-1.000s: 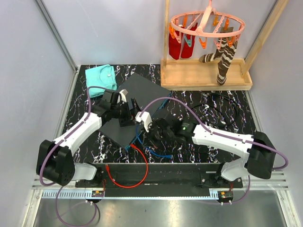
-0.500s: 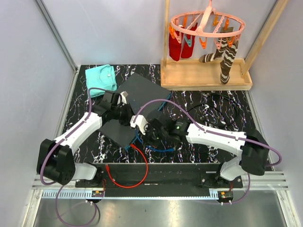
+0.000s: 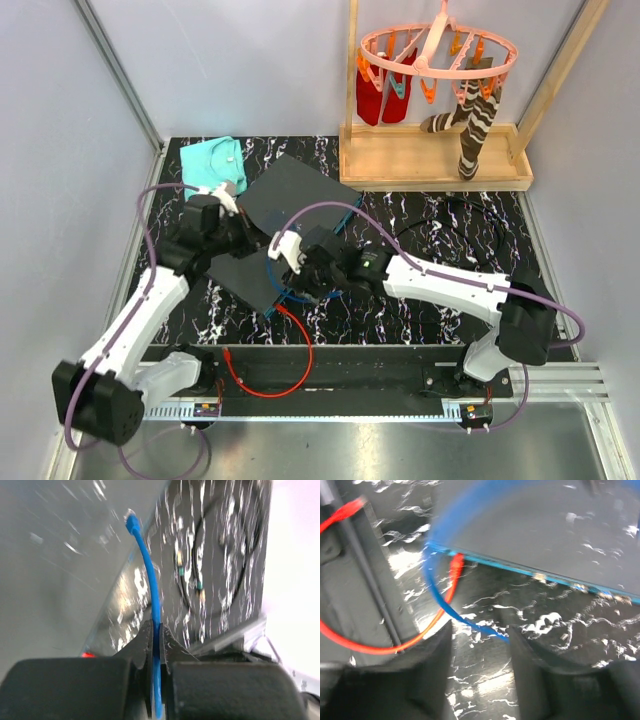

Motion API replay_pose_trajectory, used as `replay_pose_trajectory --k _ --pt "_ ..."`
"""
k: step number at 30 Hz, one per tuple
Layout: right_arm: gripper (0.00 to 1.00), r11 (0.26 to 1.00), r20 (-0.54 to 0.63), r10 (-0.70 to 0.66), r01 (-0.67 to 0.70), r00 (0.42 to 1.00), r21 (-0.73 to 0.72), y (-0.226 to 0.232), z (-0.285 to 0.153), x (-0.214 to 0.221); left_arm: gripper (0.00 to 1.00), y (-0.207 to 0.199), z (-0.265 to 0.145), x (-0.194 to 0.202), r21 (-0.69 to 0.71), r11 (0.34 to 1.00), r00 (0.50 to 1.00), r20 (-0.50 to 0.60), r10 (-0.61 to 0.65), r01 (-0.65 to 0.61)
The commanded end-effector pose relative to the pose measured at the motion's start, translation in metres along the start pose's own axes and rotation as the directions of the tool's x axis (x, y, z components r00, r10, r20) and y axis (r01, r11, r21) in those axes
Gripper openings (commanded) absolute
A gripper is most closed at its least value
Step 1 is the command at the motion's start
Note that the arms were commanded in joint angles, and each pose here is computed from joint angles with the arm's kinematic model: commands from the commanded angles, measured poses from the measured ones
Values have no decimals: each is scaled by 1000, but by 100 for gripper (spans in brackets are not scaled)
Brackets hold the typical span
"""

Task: Insert the plug into the switch port
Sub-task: Pick up the connector from the center of the board.

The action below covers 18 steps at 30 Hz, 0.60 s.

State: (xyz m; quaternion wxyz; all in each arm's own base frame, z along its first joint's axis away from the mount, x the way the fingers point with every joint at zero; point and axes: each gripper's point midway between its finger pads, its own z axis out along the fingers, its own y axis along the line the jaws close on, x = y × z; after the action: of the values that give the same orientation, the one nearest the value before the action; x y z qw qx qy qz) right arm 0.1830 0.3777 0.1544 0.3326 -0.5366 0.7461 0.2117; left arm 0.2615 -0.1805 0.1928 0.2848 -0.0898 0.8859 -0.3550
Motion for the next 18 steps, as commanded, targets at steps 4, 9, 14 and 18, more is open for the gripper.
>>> replay_pose_trajectory --k 4,9,14,18 --pt "72 903 140 311 -338 940 265 -71 -11 -19 0 38 -9 -24 -59 993 951 297 -84 106" --pt "74 672 276 629 -687 727 276 -102 -14 4 0 78 -3 4 -111 968 928 326 -179 226" --pt "72 492 299 775 -829 556 265 -94 -6 31 0 101 -11 19 -125 949 893 392 -222 290" --pt "66 370 336 817 -873 469 319 -96 -9 56 0 109 -11 32 -139 940 896 374 -240 310"
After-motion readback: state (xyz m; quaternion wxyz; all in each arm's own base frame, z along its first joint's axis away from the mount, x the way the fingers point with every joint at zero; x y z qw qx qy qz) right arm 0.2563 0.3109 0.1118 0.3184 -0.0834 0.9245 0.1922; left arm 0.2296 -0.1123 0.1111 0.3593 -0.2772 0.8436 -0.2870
